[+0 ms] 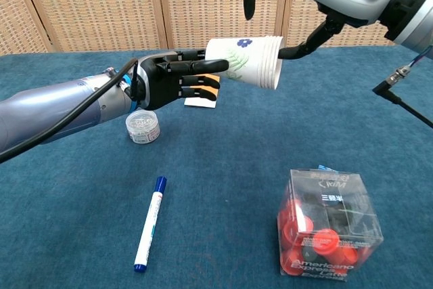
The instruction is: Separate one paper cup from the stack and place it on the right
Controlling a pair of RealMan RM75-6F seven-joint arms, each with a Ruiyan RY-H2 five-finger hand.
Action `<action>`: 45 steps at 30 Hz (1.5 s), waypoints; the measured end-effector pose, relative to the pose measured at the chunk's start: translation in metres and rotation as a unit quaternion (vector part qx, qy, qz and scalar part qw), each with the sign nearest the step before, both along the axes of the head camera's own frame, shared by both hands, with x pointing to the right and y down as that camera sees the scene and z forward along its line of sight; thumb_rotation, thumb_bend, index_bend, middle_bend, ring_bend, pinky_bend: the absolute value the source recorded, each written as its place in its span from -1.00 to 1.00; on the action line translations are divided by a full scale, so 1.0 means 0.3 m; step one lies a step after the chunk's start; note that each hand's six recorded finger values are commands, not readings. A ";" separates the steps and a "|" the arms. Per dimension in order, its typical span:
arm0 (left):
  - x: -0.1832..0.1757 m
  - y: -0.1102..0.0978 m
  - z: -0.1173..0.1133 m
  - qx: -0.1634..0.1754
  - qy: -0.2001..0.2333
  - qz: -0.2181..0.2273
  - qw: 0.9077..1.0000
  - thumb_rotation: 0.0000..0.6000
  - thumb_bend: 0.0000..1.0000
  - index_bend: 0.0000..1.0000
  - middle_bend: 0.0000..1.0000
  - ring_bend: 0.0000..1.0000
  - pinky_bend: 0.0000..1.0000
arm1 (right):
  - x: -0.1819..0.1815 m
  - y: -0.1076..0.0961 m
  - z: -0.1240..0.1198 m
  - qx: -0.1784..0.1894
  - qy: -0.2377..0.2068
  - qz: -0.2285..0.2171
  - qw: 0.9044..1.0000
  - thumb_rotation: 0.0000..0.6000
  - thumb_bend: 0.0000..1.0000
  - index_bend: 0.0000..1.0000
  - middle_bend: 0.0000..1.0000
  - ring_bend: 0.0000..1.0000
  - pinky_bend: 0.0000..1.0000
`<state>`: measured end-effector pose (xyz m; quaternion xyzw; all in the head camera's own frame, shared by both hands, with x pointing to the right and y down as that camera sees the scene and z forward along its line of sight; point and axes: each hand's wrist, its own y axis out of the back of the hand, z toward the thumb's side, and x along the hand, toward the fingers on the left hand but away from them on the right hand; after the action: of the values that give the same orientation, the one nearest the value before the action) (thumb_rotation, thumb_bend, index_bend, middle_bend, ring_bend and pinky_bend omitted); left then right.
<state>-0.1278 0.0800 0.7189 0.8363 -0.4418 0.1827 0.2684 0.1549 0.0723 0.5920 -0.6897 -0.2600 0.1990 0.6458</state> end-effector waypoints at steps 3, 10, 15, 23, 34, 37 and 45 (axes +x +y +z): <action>0.001 0.002 0.000 -0.001 0.000 0.001 1.000 1.00 -0.94 -0.01 -0.15 0.02 0.00 | -0.006 0.003 -0.007 0.003 -0.006 -0.002 1.000 1.00 -0.34 -0.07 -0.63 -0.94 -0.95; 0.007 0.012 0.002 -0.003 0.002 0.005 1.000 1.00 -0.94 -0.01 -0.15 0.02 0.00 | -0.020 0.005 -0.003 0.007 -0.003 -0.005 1.000 1.00 -0.16 -0.02 -0.62 -0.93 -0.93; 0.007 0.013 0.003 -0.004 0.002 0.004 1.000 1.00 -0.94 -0.01 -0.15 0.02 0.00 | -0.027 0.005 0.008 0.008 0.004 -0.008 1.000 1.00 -0.10 0.04 -0.62 -0.93 -0.93; 0.008 0.012 0.004 -0.005 0.003 0.004 1.000 1.00 -0.94 -0.01 -0.15 0.02 0.00 | -0.032 0.007 0.011 0.008 0.004 -0.009 1.000 1.00 0.00 0.13 -0.61 -0.93 -0.93; 0.012 0.018 0.005 -0.006 0.004 0.006 1.000 1.00 -0.94 -0.01 -0.15 0.02 0.00 | -0.035 0.009 0.012 0.012 0.004 -0.010 1.000 1.00 0.03 0.30 -0.61 -0.93 -0.92; 0.012 0.017 0.005 -0.006 0.004 0.006 1.000 1.00 -0.94 -0.01 -0.15 0.02 0.00 | -0.034 0.009 0.013 0.013 0.005 -0.010 1.000 1.00 0.03 0.31 -0.61 -0.93 -0.92; 0.010 0.016 0.003 -0.006 0.006 0.004 1.000 1.00 -0.94 -0.01 -0.15 0.02 0.00 | -0.033 0.012 0.018 0.013 0.007 -0.010 1.000 1.00 0.03 0.34 -0.61 -0.93 -0.92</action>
<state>-0.1247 0.0847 0.7199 0.8375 -0.4358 0.1816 0.2751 0.1450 0.0761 0.5973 -0.6822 -0.2513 0.1944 0.6585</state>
